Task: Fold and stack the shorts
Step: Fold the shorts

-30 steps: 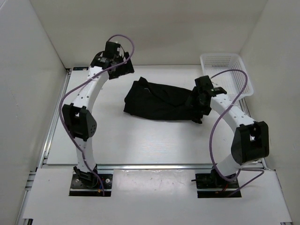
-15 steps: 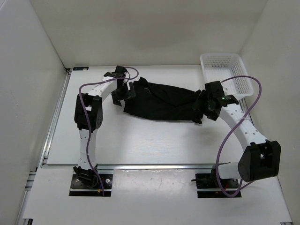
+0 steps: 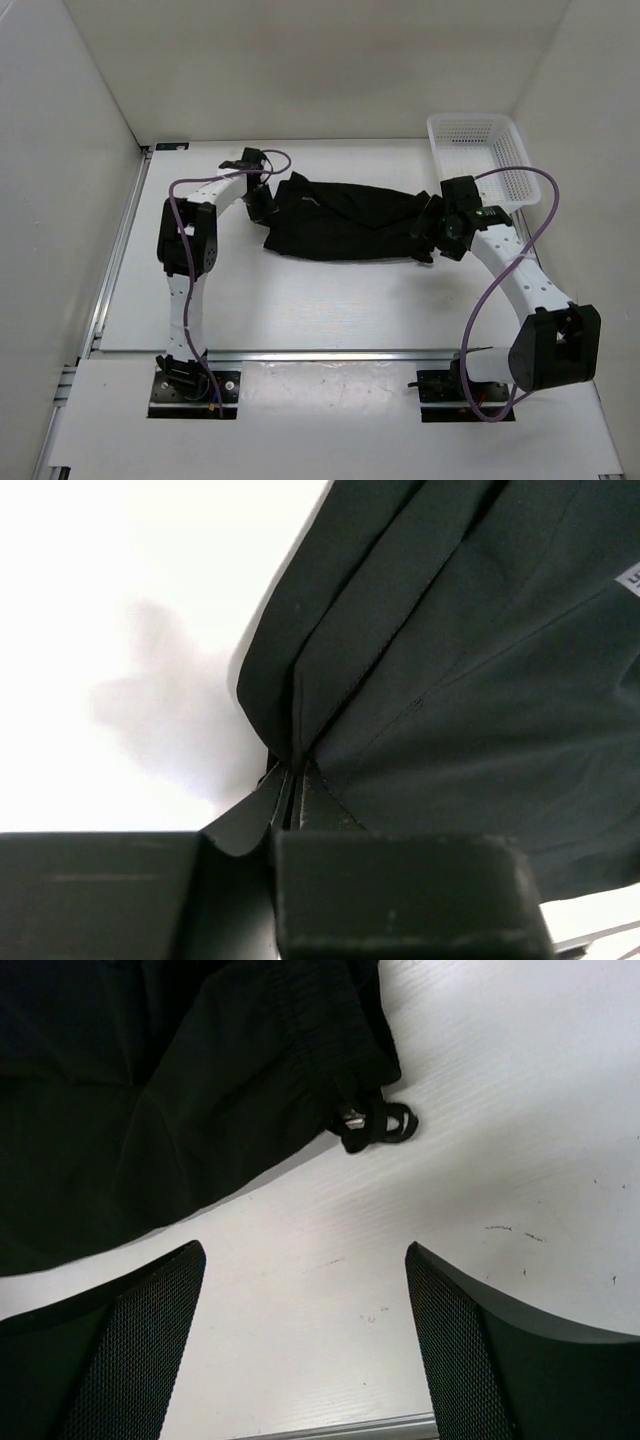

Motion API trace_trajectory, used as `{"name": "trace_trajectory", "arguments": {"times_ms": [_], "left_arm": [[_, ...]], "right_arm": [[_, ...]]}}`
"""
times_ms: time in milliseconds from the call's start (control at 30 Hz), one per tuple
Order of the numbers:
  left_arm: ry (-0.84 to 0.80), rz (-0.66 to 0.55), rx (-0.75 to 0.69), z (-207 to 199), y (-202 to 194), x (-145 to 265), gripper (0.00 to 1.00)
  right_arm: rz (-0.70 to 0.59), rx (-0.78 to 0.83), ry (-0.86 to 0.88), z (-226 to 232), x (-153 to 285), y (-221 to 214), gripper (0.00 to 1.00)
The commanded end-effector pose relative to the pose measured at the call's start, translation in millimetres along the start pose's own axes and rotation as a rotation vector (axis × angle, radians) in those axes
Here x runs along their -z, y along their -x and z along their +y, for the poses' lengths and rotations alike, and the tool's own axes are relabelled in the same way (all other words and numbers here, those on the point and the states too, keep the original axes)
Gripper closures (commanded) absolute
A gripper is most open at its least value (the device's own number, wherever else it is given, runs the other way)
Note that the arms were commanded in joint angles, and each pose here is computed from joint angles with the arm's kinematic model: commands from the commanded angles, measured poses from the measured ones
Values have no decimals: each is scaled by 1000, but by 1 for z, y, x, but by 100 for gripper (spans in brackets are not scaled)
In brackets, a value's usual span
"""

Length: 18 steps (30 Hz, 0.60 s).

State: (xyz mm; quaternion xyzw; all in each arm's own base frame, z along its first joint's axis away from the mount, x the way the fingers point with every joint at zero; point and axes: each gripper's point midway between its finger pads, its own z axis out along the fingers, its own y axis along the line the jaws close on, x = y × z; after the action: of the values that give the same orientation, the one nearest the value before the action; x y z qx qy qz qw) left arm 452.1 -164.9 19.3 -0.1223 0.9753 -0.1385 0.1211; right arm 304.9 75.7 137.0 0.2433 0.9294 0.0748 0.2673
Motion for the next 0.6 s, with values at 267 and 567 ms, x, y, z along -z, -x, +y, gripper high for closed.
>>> {"name": "trace_trajectory", "arguments": {"times_ms": [267,567], "left_arm": [[190,-97,236,123,-65,111,90],[253,-133,276,163,-68,138,0]], "right_arm": [[55,95,136,4,22,-35,15],[148,282,221,51,16,-62,52]]}}
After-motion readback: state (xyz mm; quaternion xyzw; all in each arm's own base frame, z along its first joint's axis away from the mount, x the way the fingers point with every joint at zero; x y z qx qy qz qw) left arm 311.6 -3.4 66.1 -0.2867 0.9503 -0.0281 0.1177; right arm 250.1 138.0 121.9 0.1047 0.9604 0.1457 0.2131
